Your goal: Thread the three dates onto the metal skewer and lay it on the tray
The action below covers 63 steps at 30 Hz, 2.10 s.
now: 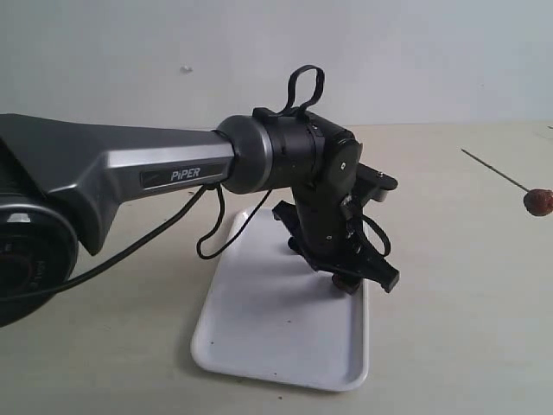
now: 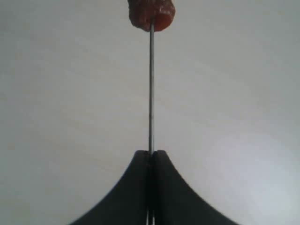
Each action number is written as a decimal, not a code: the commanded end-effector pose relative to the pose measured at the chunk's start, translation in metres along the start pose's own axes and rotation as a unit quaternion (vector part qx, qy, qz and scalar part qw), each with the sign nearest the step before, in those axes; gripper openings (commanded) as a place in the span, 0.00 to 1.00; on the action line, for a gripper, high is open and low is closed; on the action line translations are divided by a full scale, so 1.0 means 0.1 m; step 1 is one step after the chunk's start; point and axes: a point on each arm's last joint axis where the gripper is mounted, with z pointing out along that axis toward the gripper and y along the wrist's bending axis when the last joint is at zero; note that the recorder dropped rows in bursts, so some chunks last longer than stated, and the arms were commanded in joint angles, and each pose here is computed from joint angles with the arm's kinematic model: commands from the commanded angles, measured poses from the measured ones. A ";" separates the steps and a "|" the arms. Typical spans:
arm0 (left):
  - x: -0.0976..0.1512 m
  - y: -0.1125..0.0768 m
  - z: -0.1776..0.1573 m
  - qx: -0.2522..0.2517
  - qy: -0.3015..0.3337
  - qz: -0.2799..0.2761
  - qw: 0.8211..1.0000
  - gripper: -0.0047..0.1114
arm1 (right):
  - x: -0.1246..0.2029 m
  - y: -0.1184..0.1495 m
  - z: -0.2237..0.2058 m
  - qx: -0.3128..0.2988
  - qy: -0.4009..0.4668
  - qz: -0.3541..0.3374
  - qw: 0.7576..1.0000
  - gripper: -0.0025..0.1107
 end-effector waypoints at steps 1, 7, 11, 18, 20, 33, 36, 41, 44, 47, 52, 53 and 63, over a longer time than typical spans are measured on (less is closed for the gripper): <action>-0.01 -0.02 0.00 0.000 -0.001 -0.002 1.000 0.47 | 0.01 -0.01 0.00 0.003 0.000 0.003 1.000 0.02; 0.00 -0.02 0.00 0.000 0.001 -0.002 1.000 0.48 | 0.01 -0.01 0.00 0.003 0.000 0.003 1.000 0.02; 0.00 -0.02 0.00 0.000 0.000 -0.003 1.000 0.48 | 0.01 -0.01 0.00 0.002 0.000 0.004 1.000 0.02; 0.00 -0.02 0.00 0.000 0.000 -0.013 1.000 0.48 | 0.01 -0.01 0.00 0.002 0.000 0.004 1.000 0.02; 0.00 -0.02 0.00 0.000 0.003 -0.018 1.000 0.48 | 0.01 -0.01 0.00 0.002 0.000 0.004 1.000 0.02; 0.02 -0.01 0.00 -0.007 0.013 -0.038 0.999 0.47 | 0.01 -0.01 0.00 0.000 0.001 0.006 1.000 0.02; 0.02 -0.01 0.00 -0.007 0.011 -0.036 0.999 0.47 | 0.01 -0.01 0.00 0.000 0.001 0.006 1.000 0.02; 0.00 -0.01 0.00 -0.006 0.004 -0.035 0.999 0.47 | 0.01 -0.01 0.00 0.000 0.001 0.006 1.000 0.02; 0.00 -0.01 0.00 -0.007 0.005 -0.035 0.999 0.47 | 0.01 -0.01 0.00 0.000 0.001 0.006 1.000 0.02; 0.01 -0.01 0.00 -0.007 0.006 -0.035 0.999 0.43 | 0.01 -0.01 0.00 0.000 0.000 0.006 1.000 0.02; 0.02 -0.01 0.00 -0.007 0.012 -0.033 0.999 0.33 | 0.01 -0.01 0.00 0.000 0.000 0.006 1.000 0.02; 0.02 -0.01 0.00 -0.007 0.012 -0.032 0.999 0.33 | 0.01 -0.01 0.00 0.000 0.000 0.006 1.000 0.02; 0.02 -0.01 0.00 -0.007 0.014 -0.032 0.999 0.33 | 0.01 -0.01 0.00 0.000 0.000 0.006 1.000 0.02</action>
